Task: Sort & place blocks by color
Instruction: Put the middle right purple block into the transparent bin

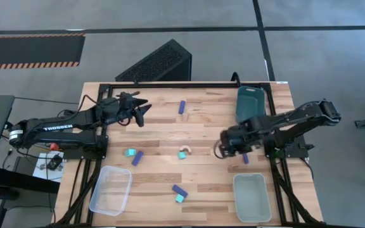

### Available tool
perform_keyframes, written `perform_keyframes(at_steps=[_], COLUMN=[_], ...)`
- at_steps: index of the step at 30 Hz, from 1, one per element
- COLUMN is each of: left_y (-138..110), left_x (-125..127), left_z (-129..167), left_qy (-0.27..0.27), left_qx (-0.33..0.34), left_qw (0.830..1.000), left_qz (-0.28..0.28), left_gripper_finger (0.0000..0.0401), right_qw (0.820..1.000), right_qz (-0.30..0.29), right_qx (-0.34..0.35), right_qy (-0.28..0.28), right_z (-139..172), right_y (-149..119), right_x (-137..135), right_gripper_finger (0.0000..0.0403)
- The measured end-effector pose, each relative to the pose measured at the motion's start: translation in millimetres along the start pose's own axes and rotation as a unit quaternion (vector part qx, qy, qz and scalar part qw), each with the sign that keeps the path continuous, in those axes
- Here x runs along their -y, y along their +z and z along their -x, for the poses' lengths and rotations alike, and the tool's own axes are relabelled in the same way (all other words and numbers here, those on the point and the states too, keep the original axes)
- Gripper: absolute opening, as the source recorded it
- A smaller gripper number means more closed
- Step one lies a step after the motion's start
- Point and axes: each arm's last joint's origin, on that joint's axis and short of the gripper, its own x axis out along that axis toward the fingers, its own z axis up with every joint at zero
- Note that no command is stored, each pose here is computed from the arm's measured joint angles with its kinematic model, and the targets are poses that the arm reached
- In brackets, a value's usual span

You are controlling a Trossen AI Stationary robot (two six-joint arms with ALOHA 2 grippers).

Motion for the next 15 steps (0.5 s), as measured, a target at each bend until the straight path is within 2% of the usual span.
perform_keyframes(at_steps=[2, 4, 7, 11, 15], left_y=[-0.3, -1.0, -2.1, -2.1, -1.3], left_x=[1.4, 3.1, 4.9, 4.5, 8.2], left_z=[0.1, 0.2, 0.5, 0.4, 1.3], left_qy=[-0.023, -0.053, -0.087, -0.078, -0.074], left_qx=[-0.007, -0.016, -0.028, -0.030, -0.019], left_qw=[1.000, 0.998, 0.995, 0.996, 0.997], left_qz=[-0.018, -0.032, -0.036, 0.012, 0.024], left_gripper_finger=[0.0143, 0.0143, 0.0143, 0.0143, 0.0143], right_qw=[0.998, 0.997, 0.996, 0.992, 0.991], right_qz=[-0.032, -0.047, -0.038, -0.035, -0.040], right_qx=[-0.003, -0.011, -0.011, -0.009, 0.002], right_qy=[-0.050, -0.064, -0.080, -0.121, -0.131], right_z=[-4.4, -8.4, -15.6, -35.0, -49.7], right_y=[-10.4, -20.2, -29.7, -24.1, -12.1], right_x=[9.5, 12.3, 16.8, 26.6, 35.7], right_gripper_finger=[0.0219, 0.0216, 0.0214, 0.0216, 0.0217])
